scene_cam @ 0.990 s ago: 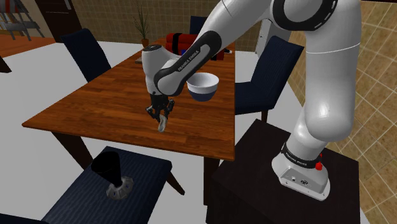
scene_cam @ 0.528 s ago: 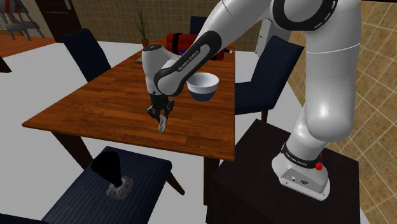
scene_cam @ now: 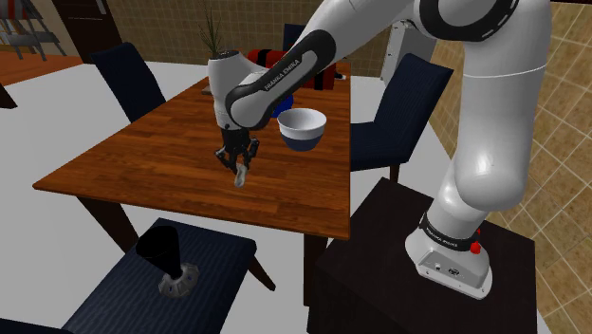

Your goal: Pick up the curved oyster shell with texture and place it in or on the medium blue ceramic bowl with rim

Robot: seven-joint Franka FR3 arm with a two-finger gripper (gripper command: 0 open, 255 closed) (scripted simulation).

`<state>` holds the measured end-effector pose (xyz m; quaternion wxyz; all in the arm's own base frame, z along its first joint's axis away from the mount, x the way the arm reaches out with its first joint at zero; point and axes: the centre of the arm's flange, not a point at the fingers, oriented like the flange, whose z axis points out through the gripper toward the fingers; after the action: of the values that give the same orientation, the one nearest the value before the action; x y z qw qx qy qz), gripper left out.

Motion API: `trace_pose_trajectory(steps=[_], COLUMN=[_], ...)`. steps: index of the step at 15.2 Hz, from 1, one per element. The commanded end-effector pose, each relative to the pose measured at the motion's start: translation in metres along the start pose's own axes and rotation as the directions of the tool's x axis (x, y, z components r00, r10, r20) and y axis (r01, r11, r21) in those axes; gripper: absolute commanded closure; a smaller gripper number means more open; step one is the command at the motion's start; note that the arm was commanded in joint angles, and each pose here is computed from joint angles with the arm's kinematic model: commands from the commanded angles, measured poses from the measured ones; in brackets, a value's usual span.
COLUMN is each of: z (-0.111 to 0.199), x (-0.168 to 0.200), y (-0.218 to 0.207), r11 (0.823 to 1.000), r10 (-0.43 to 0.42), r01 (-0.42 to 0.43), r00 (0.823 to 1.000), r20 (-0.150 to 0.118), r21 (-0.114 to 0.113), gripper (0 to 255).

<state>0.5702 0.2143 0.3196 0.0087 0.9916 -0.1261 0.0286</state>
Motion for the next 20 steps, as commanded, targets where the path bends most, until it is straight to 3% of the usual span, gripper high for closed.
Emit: trace_pose_trajectory(steps=[1, 20], z=[-0.011, -0.111], x=[0.000, 0.006], y=[0.001, 0.002], r11=[1.000, 1.000], r10=[0.000, 0.000], r01=[0.000, 0.000], r00=[1.000, 1.000], r20=[0.000, 0.000], r21=[0.000, 0.000], gripper=[255, 255])
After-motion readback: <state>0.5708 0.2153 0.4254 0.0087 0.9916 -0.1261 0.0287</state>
